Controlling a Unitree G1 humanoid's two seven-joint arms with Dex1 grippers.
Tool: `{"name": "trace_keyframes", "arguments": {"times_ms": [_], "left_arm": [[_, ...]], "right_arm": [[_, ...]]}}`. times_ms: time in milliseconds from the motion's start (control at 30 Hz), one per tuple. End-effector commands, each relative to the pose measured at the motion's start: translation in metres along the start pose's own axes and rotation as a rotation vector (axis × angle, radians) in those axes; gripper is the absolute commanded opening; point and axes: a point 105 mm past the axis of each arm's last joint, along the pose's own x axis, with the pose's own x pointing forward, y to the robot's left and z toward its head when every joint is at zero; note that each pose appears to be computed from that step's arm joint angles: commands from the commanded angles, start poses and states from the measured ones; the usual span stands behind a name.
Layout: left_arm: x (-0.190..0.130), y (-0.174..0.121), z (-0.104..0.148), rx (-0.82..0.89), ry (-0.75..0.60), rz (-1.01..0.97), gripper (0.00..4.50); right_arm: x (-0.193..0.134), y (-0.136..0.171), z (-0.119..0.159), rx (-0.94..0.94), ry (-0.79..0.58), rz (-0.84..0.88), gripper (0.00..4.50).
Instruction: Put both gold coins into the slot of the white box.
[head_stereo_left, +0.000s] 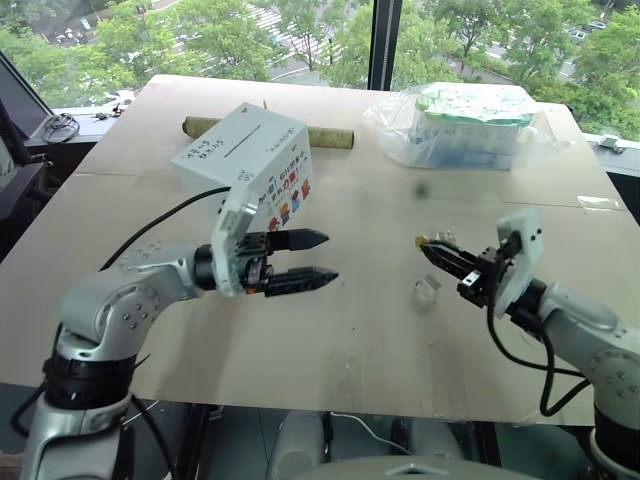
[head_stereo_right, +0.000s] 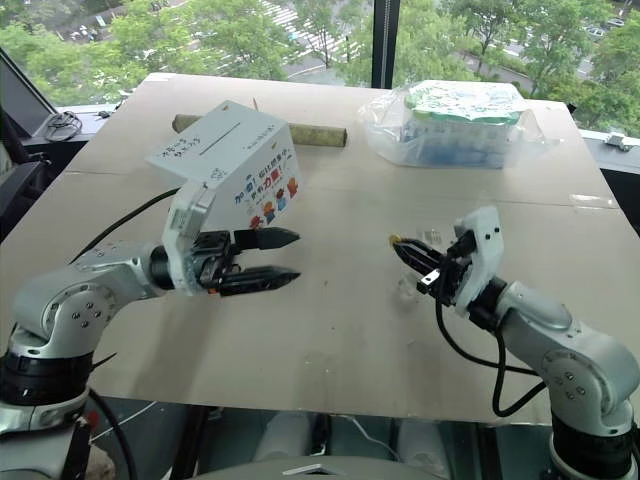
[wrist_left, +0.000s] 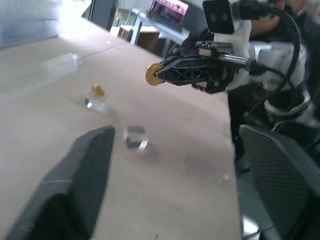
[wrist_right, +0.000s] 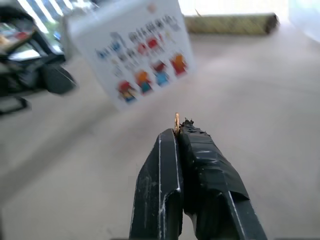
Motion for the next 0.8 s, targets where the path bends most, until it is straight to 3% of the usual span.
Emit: {"name": "trace_keyframes", "arguments": {"times_ms": [33,333,800], "left_arm": [[0.011,-0.004,0.014,0.012,-0.034,-0.04,2.62],[0.026,-0.01,0.024,0.001,-0.066,-0.132,2.62],[0.035,-0.015,0.021,0.043,-0.02,-0.221,2.62]], "right_arm": [[0.003,0.034,0.019,-0.061,-0.013,0.17,0.0],[0.009,0.046,0.026,-0.148,0.05,0.256,0.0],[0.009,0.056,0.029,-0.176,0.055,0.322,0.0]]}}
